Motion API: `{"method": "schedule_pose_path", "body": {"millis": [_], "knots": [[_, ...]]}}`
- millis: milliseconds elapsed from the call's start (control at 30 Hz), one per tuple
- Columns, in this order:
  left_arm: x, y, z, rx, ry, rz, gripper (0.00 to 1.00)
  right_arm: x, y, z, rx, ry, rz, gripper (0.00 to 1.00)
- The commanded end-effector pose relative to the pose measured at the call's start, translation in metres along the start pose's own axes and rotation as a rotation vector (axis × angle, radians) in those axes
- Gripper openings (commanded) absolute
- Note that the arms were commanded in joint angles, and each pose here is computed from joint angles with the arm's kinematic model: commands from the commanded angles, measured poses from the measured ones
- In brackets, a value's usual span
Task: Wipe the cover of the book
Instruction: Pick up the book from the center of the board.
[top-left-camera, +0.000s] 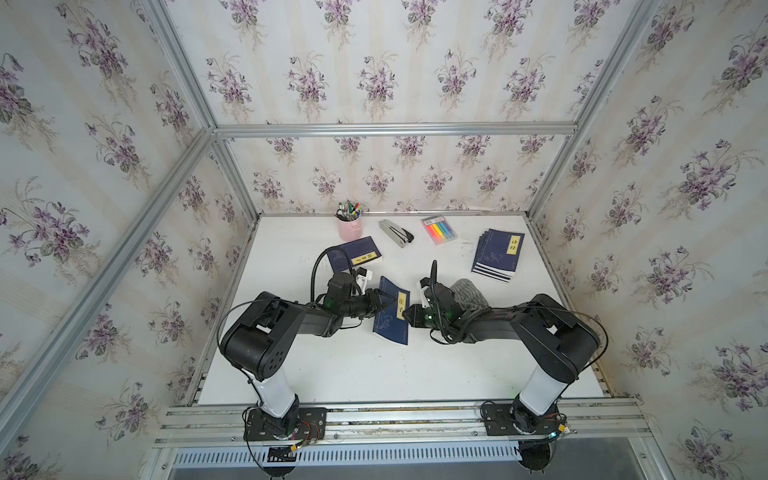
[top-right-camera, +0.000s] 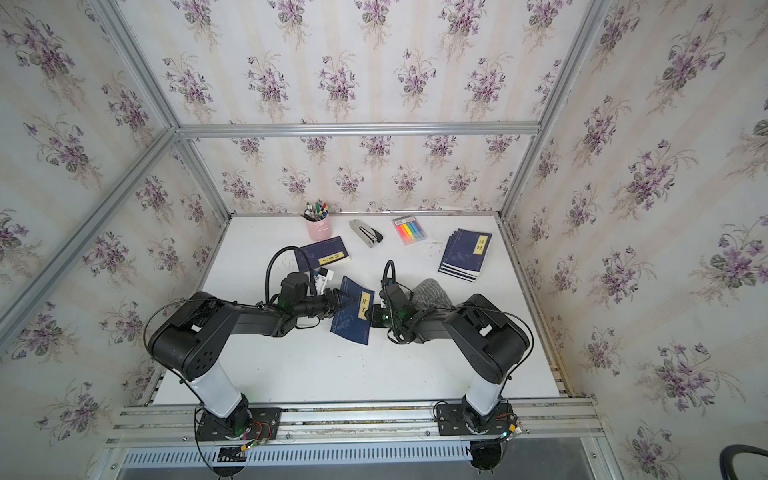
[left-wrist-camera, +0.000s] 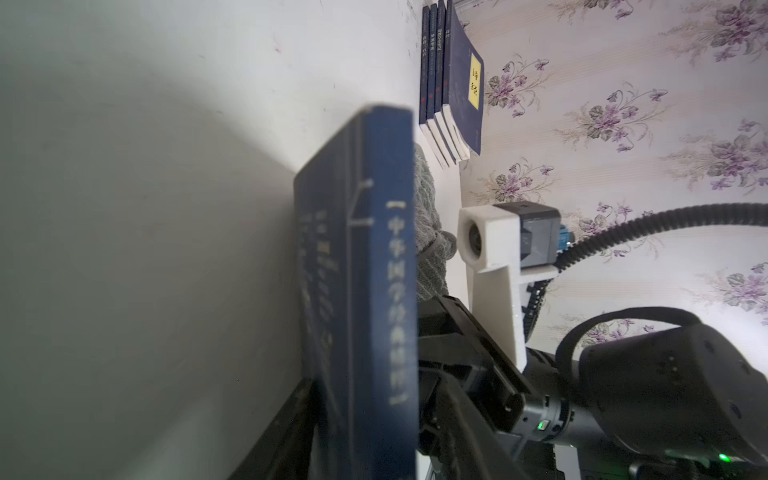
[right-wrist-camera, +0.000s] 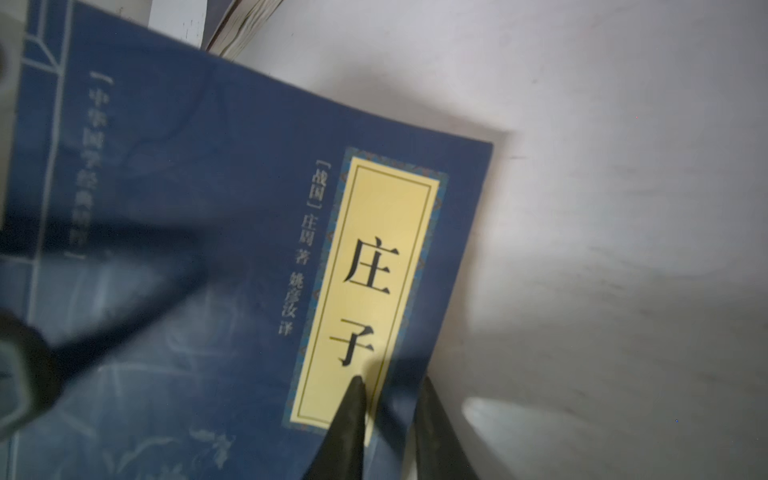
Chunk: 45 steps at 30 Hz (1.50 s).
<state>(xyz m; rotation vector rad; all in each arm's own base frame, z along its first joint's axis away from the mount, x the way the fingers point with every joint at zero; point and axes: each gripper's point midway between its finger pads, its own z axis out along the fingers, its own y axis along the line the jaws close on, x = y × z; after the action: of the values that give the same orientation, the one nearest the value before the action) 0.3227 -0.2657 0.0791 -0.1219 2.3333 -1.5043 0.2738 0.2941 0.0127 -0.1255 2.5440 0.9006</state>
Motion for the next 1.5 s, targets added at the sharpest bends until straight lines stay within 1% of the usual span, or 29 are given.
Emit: {"method": "schedule_pose_path", "body": {"millis": [0, 67, 133, 167, 267, 333, 433, 533, 633, 833, 967, 1067, 1200, 1467], "knots": [[-0.002, -0.034, -0.001, 0.112, 0.015, 0.096, 0.47, 0.058, -0.026, -0.005, 0.082, 0.235, 0.063, 0.22], [-0.002, -0.032, -0.003, 0.082, 0.012, 0.104, 0.42, 0.058, -0.027, -0.005, 0.086, 0.234, 0.063, 0.22], [-0.001, -0.023, -0.007, 0.010, 0.018, 0.109, 0.28, 0.057, -0.028, -0.005, 0.093, 0.231, 0.063, 0.22], [0.000, -0.020, -0.009, -0.024, 0.018, 0.125, 0.23, 0.056, -0.029, -0.006, 0.098, 0.226, 0.063, 0.25], [0.001, -0.014, -0.016, -0.090, 0.018, 0.147, 0.14, 0.051, -0.029, -0.009, 0.109, 0.199, 0.058, 0.41], [0.001, -0.015, -0.018, -0.109, 0.028, 0.160, 0.07, 0.045, -0.028, -0.013, 0.108, 0.177, 0.044, 0.50], [-0.001, -0.023, -0.019, -0.104, 0.041, 0.178, 0.00, 0.031, -0.022, -0.023, 0.097, 0.124, 0.010, 0.60], [-0.009, -0.038, -0.020, -0.075, 0.035, 0.198, 0.00, 0.012, -0.006, -0.038, 0.034, 0.053, -0.023, 0.69], [-0.019, -0.056, -0.022, -0.026, 0.025, 0.217, 0.00, -0.007, 0.010, -0.055, -0.033, -0.012, -0.054, 0.74], [-0.038, -0.098, -0.023, 0.077, 0.003, 0.258, 0.00, -0.037, 0.040, -0.078, -0.157, -0.093, -0.091, 0.78], [-0.052, -0.114, -0.022, 0.133, -0.028, 0.269, 0.00, -0.050, 0.064, -0.090, -0.259, -0.136, -0.094, 0.81], [-0.062, -0.127, -0.022, 0.202, -0.054, 0.259, 0.00, -0.055, 0.075, -0.097, -0.306, -0.160, -0.097, 0.85], [-0.071, -0.142, -0.024, 0.285, -0.071, 0.242, 0.00, -0.060, 0.080, -0.105, -0.326, -0.187, -0.104, 0.87], [-0.077, -0.162, -0.029, 0.377, -0.082, 0.240, 0.00, -0.076, 0.095, -0.133, -0.389, -0.274, -0.129, 0.86]]}}
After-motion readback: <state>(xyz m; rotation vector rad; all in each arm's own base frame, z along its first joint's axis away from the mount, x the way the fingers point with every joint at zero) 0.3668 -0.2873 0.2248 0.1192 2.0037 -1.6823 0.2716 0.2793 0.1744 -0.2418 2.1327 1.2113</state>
